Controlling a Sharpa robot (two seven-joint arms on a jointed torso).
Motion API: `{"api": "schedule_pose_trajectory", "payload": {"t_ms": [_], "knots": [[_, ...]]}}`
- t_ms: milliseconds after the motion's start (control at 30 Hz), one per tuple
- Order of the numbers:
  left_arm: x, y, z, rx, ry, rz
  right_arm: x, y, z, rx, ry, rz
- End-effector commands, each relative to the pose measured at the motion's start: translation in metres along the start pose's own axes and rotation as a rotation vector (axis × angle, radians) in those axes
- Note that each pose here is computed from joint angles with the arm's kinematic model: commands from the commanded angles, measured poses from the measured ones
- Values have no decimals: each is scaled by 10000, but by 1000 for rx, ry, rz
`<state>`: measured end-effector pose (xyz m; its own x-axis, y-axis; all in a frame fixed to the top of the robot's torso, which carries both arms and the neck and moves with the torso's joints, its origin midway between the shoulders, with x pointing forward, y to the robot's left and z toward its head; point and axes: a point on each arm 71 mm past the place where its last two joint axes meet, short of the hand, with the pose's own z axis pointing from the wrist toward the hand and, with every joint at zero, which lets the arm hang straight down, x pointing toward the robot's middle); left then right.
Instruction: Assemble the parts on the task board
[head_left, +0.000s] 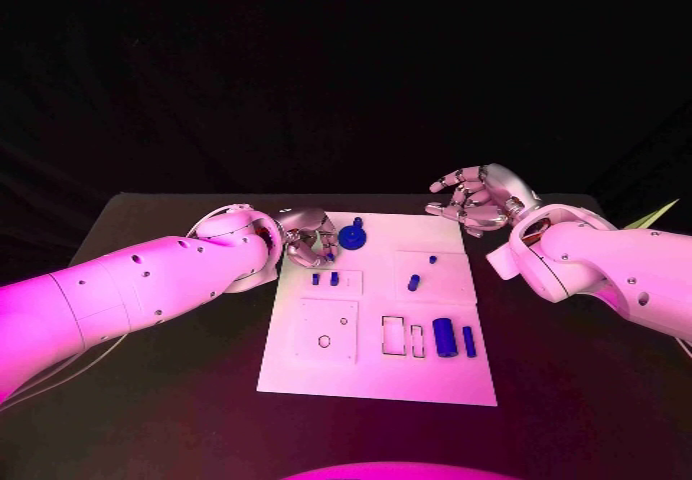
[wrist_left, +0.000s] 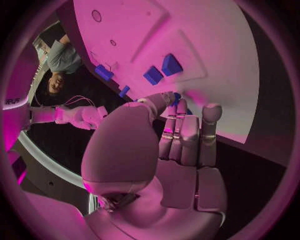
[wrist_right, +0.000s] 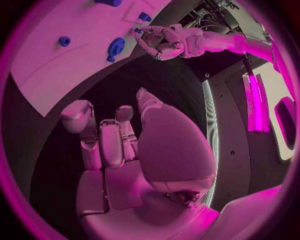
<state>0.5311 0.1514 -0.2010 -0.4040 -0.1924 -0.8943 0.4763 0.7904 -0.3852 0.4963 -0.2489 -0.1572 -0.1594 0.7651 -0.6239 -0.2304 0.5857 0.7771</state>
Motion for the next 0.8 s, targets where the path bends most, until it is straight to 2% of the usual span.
{"api": "schedule_pose_trajectory", "payload": {"t_ms": [33,800], "knots": [[16,-13,7,2,8,1,6,3,-2,-3,3,0],[10,10,7,-9,2,5,8,-5,-1,-2,3,0]]}}
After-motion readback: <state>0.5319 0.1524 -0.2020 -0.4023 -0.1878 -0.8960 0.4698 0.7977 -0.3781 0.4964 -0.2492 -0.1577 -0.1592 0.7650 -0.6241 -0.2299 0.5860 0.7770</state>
